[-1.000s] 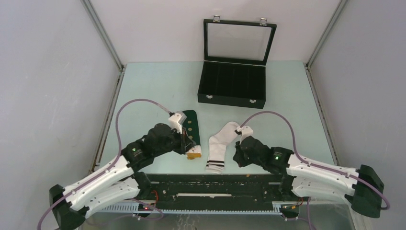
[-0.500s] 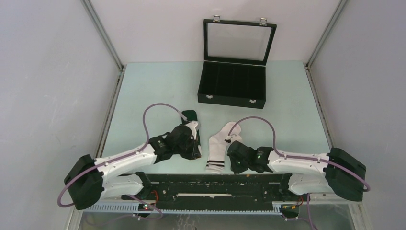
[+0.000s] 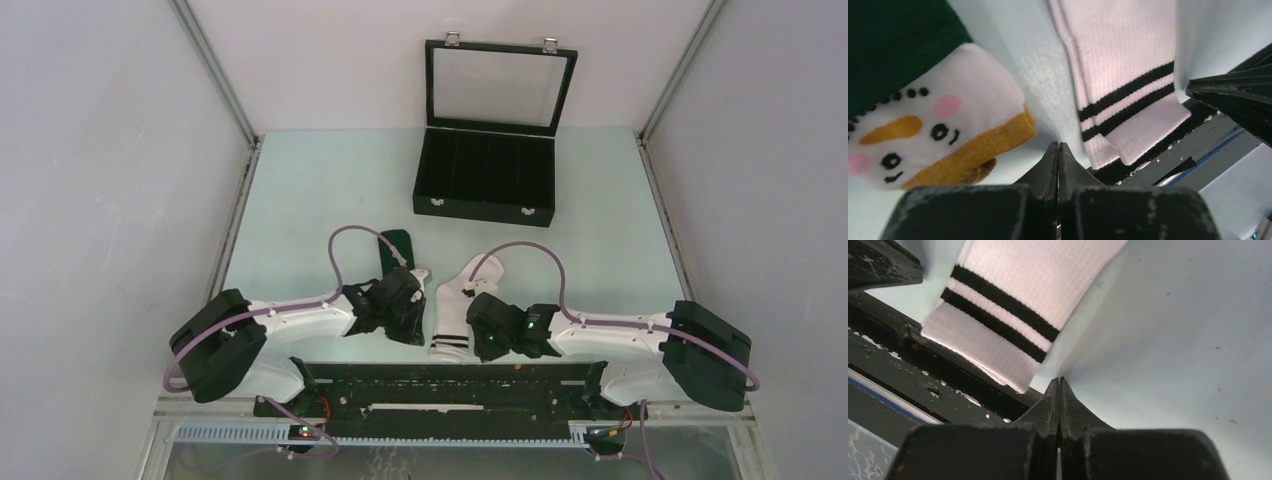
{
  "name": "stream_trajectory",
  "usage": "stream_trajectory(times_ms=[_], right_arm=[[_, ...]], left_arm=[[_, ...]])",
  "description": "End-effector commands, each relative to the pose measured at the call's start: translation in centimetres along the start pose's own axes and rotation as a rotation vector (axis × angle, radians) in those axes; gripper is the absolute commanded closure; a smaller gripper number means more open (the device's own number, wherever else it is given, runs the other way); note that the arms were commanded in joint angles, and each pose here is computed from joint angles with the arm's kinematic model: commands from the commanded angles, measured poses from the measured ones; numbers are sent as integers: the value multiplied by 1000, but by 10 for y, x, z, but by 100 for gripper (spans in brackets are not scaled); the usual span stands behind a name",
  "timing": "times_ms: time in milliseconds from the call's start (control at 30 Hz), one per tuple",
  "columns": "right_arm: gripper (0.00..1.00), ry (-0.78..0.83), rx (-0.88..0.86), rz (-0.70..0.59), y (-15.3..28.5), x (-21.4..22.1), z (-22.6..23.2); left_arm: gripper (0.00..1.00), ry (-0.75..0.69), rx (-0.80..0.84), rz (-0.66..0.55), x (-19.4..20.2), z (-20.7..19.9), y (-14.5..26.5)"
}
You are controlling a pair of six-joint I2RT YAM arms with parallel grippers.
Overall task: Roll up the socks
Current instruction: Roll a pair of socks at the center of the board.
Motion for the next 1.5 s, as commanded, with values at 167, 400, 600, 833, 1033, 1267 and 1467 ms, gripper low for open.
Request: stream_trajectory(times_ms=[167, 400, 600, 833, 1033, 1267, 1467], right_arm=[[100, 0, -38, -48, -4, -27, 20], [100, 52, -58, -28, -7, -25, 36], [100, 71, -55, -24, -6, -24, 39], [100, 84, 23, -34, 2, -28, 25], [100, 116, 48, -70, 13, -36, 20], [79, 267, -47, -186, 34, -51, 43], [53, 467, -136, -297, 38, -51, 58]], left_arm=[[100, -22, 35, 33, 1, -19, -12], [100, -26, 36, 46, 6, -20, -15], [100, -24, 34, 38, 6, -18, -14], [100, -31, 34, -4, -1, -21, -4], [100, -47, 24, -82, -16, -25, 15], [100, -67, 1, -162, -27, -23, 41], [100, -57, 11, -260, -36, -22, 66]])
Point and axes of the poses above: each gripper's point midway between its finger pads, its own y axis back along the fingers, its own z axis along the line the jaws close on, x = y × z, the point moved 1 cm from there along y, back along the fingers, and after that the axes turned 14 degrees about y, right-handed, at the moved point
